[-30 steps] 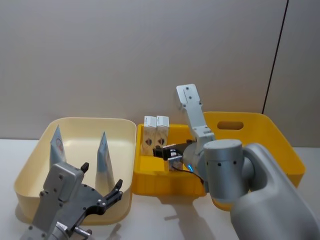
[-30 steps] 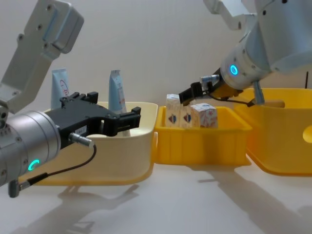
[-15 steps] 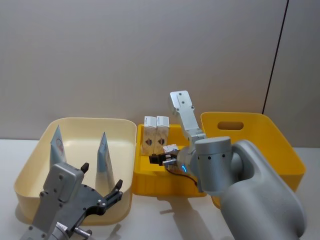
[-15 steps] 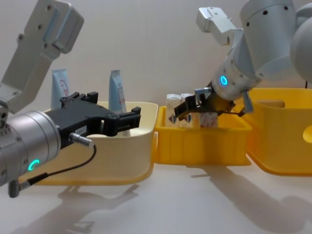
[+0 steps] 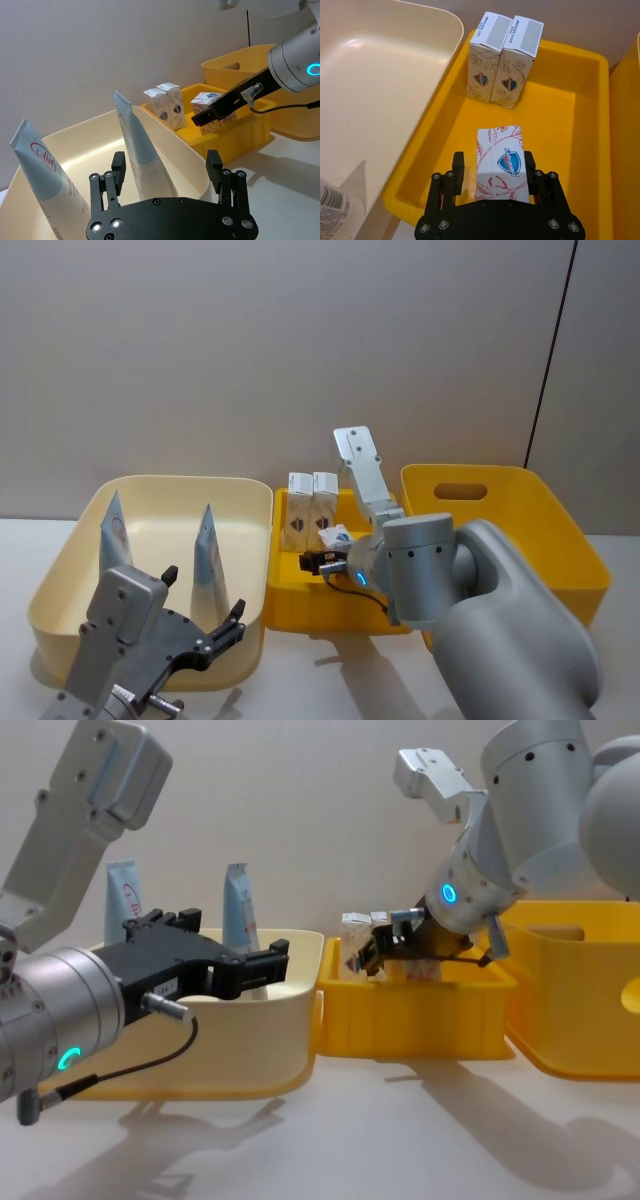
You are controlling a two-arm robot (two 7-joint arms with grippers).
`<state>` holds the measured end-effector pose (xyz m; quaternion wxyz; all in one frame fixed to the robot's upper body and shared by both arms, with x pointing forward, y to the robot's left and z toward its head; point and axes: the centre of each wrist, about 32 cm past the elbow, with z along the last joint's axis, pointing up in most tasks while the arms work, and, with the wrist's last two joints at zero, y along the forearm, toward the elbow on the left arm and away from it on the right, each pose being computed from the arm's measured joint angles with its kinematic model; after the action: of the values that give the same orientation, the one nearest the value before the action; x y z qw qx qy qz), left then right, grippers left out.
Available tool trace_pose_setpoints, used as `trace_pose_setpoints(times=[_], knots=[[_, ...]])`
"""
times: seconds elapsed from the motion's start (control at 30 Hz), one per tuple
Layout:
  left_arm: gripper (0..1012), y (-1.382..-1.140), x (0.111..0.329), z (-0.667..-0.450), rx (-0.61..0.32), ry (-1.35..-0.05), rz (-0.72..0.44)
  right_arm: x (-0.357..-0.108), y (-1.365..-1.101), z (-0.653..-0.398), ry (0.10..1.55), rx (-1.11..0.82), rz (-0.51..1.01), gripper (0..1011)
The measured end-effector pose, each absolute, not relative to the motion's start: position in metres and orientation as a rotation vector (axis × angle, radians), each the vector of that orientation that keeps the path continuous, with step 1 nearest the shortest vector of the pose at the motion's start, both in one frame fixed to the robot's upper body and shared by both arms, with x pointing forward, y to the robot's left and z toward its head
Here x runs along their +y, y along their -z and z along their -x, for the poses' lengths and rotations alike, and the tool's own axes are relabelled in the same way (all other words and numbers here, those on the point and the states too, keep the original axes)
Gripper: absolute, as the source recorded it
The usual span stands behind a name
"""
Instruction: Bimanual collaborative sorting of washing and personal care products
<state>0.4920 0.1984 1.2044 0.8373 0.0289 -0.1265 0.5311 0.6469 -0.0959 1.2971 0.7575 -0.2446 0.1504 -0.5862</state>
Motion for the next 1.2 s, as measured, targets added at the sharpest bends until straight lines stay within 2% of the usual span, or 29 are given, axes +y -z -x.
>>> trace_pose_setpoints(times=[0.03, 0.1, 0.23, 0.37, 0.73, 1.2], knots=[[1000, -1.204, 0.198, -0.492, -0.268, -1.124, -0.061, -0.096, -1.297, -0.647, 1.277, 0.329, 0.534, 707], [999, -1.204, 0.198, -0.492, -0.268, -1.124, -0.061, -0.096, -1.297, -0.648, 1.276, 0.330, 0.534, 675], [1000, -1.204, 0.198, -0.492, -0.268, -1.124, -0.061, -0.095, -1.296, -0.648, 1.274, 0.333, 0.535, 512], [1000, -1.204, 0.198, -0.492, -0.268, -1.124, -0.061, -0.095, -1.296, -0.649, 1.273, 0.335, 0.536, 443], [1000, -1.204, 0.198, -0.492, -0.268, -1.124, -0.061, -0.095, -1.296, -0.648, 1.272, 0.331, 0.528, 423], [999, -1.204, 0.198, -0.492, -0.268, -1.124, -0.061, -0.103, -1.311, -0.635, 1.288, 0.239, 0.402, 423]])
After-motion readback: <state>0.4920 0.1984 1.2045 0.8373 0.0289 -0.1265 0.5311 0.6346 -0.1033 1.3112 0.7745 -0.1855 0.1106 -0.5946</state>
